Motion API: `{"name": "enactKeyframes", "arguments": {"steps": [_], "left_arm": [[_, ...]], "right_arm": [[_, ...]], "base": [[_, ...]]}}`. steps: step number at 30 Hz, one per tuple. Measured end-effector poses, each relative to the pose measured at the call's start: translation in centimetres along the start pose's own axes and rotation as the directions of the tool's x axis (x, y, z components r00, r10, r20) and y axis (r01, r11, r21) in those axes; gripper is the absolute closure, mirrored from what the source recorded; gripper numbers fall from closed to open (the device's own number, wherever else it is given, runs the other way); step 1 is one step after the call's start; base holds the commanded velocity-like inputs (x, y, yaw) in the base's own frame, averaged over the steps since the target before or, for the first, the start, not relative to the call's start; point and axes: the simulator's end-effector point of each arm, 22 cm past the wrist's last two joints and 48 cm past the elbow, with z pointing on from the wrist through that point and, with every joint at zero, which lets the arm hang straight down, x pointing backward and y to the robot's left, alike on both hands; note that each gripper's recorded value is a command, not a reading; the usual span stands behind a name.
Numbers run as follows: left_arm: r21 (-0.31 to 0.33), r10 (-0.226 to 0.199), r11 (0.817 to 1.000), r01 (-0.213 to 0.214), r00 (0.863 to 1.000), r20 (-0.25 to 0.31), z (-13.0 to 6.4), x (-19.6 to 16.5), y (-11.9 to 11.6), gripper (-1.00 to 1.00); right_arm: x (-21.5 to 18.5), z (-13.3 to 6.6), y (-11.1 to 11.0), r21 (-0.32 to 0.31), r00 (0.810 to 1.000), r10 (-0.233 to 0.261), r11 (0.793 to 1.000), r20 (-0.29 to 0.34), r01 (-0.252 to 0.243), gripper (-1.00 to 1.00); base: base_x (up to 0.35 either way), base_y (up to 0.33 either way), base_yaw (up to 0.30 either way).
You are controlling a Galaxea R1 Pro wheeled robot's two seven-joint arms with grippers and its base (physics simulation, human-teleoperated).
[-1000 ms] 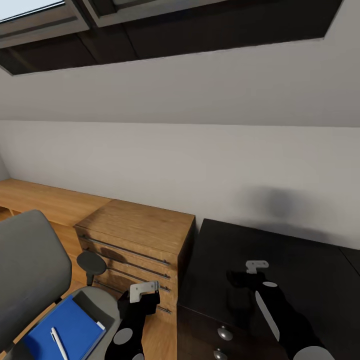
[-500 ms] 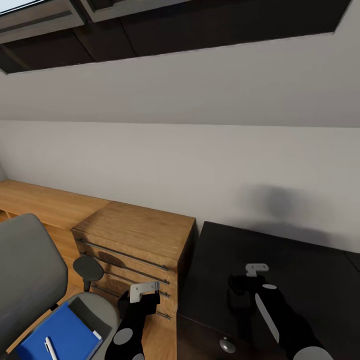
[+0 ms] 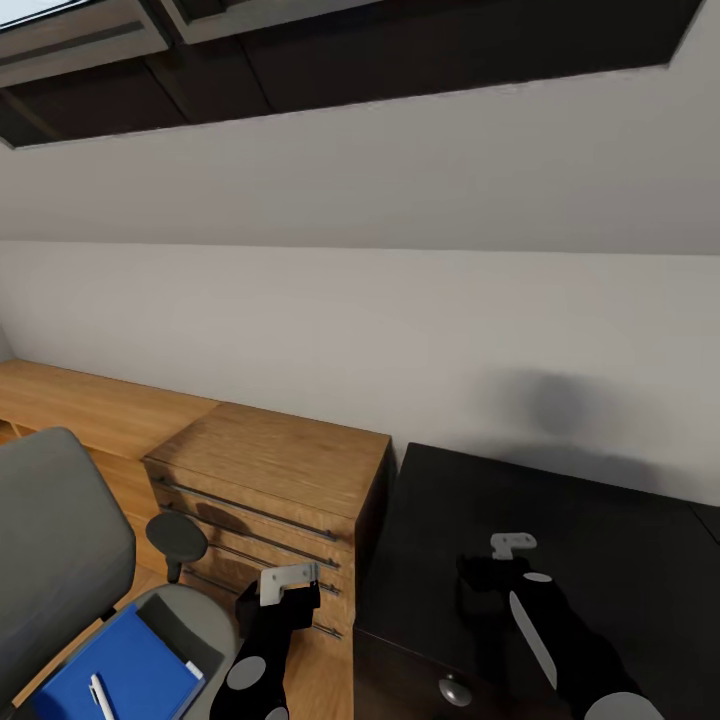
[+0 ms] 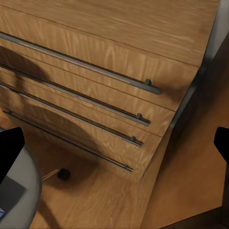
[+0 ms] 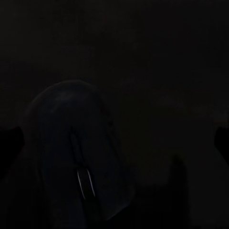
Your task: In the bedroom, organize the workspace by keeping the computer under the desk, ensuring the monitor is on the desk, placing the keyboard on the desk next to the monitor, placing the mouse on the desk next to the keyboard, moving the folder from the swivel chair onto the desk next to the mouse, stacking the notebook on top of the folder with the pen on top of the notebook, and positioning the swivel chair next to the desk.
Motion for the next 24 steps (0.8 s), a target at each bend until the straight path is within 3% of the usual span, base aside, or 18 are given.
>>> {"name": "enactKeyframes", "arguments": {"steps": [24], "left_arm": [[0.0, 0.0, 1.0, 0.0, 1.0, 0.0, 0.0, 0.0, 0.01, -1.0]], "right_arm": [[-0.16, -0.03, 0.79, -0.026, 1.0, -0.008, 1.0, 0.004, 0.008, -1.0]], "base": [[0.0, 0.0, 0.0]]}}
